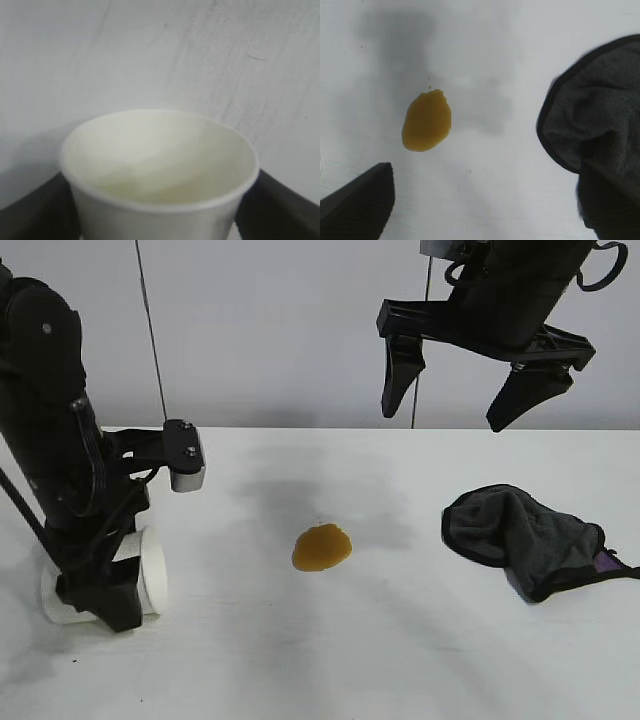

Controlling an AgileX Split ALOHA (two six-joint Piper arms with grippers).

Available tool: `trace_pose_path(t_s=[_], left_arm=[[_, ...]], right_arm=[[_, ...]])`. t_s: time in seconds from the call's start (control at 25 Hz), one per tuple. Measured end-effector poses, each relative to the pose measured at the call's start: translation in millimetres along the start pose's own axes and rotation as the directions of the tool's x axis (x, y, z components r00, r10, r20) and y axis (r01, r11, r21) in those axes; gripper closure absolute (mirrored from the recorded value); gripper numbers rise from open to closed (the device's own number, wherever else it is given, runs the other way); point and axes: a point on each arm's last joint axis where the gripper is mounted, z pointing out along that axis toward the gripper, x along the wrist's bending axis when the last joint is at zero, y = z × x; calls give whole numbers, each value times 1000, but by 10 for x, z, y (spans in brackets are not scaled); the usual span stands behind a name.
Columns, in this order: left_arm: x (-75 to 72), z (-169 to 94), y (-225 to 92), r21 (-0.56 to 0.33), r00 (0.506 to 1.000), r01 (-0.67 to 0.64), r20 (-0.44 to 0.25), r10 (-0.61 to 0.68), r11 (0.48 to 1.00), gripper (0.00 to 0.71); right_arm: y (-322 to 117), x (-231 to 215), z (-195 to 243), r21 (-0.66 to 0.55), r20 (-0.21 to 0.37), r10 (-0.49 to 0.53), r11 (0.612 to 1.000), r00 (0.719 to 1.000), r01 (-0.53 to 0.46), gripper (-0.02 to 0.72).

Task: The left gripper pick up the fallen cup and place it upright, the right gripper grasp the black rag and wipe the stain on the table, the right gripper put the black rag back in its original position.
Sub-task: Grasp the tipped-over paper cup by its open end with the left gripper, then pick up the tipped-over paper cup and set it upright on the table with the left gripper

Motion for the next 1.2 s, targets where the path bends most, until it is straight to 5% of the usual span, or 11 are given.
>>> trace_pose_path(t_s=[0.24, 0.52, 0.68, 0.84, 1.04, 1.2], left_arm=[[18, -17, 22, -24, 1000, 3, -22, -4, 1000, 263], [167, -301, 31, -177, 982, 133, -112, -154, 975, 266], [355, -530, -120, -327, 922, 326, -97, -374, 887, 266], [497, -745, -201, -496, 884, 377, -61, -464, 782, 266], [549, -838, -253, -691, 880, 327, -26, -474, 645, 266], [414, -767, -390, -766, 946, 134, -89, -311, 628, 271]], right_arm=[[0, 0, 0, 0, 0, 0, 1000, 1000, 0, 9], [-2, 0, 0, 2, 0, -7, 1000, 1000, 7, 9], [-2, 0, 0, 2, 0, -7, 1000, 1000, 7, 9], [-2, 0, 0, 2, 0, -10, 1000, 1000, 10, 9], [-2, 0, 0, 2, 0, -11, 1000, 1000, 11, 9], [-2, 0, 0, 2, 0, -14, 1000, 1000, 14, 9]])
